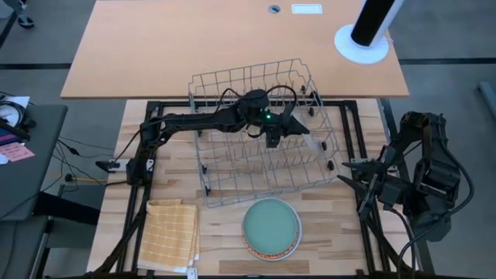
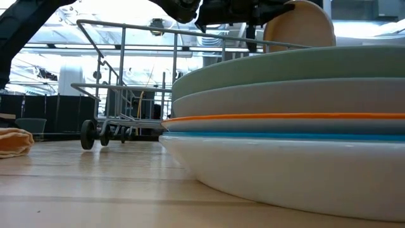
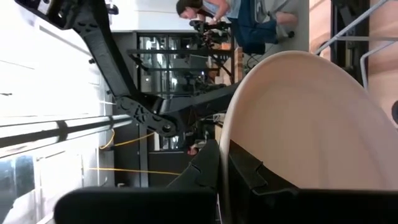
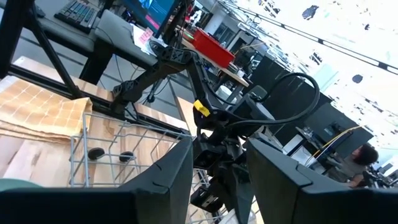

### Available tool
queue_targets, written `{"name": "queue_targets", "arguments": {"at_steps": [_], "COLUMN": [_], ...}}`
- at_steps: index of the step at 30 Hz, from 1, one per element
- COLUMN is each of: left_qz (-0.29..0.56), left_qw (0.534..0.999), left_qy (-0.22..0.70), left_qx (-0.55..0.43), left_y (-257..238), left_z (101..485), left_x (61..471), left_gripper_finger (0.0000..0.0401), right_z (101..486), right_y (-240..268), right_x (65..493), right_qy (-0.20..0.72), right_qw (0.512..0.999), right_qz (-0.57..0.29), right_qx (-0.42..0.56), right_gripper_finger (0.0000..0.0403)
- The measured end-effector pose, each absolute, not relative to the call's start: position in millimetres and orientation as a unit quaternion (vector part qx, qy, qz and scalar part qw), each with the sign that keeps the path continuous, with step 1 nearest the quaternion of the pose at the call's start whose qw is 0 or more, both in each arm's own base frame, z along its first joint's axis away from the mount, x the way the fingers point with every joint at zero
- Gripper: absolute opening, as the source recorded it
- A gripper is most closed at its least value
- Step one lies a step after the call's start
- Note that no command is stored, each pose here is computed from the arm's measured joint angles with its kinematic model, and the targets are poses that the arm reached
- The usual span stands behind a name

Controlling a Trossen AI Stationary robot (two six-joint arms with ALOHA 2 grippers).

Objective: Sort dishes
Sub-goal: Put the light brown plate in the dish rack

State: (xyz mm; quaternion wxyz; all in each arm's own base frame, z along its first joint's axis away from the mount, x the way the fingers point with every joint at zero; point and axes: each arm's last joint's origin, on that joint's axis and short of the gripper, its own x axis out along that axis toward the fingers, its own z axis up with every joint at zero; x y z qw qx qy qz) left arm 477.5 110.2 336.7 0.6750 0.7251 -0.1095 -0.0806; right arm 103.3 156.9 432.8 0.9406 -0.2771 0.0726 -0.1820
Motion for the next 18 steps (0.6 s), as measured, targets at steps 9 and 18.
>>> {"name": "queue_targets", "arguments": {"at_steps": [9, 18], "left_qz": [-0.071, -0.073], "left_qw": [0.678, 0.669], "left_qy": [-0.120, -0.110], "left_qx": [0.721, 0.732], "left_y": [125.2, 127.5], "left_z": [342.4, 328.8], "left_x": [473.0, 480.1], "left_gripper_finger": [0.0000, 0.0000], "right_z": [432.8, 432.8], "right_y": [156.9, 156.9], "right_x": [103.3, 103.3], "right_qy": [0.074, 0.075], "right_qw": [0.938, 0.937], "right_qz": [-0.182, -0.181], "right_qx": [-0.284, -0.288], "right_gripper_finger": [0.0152, 0.0152]}}
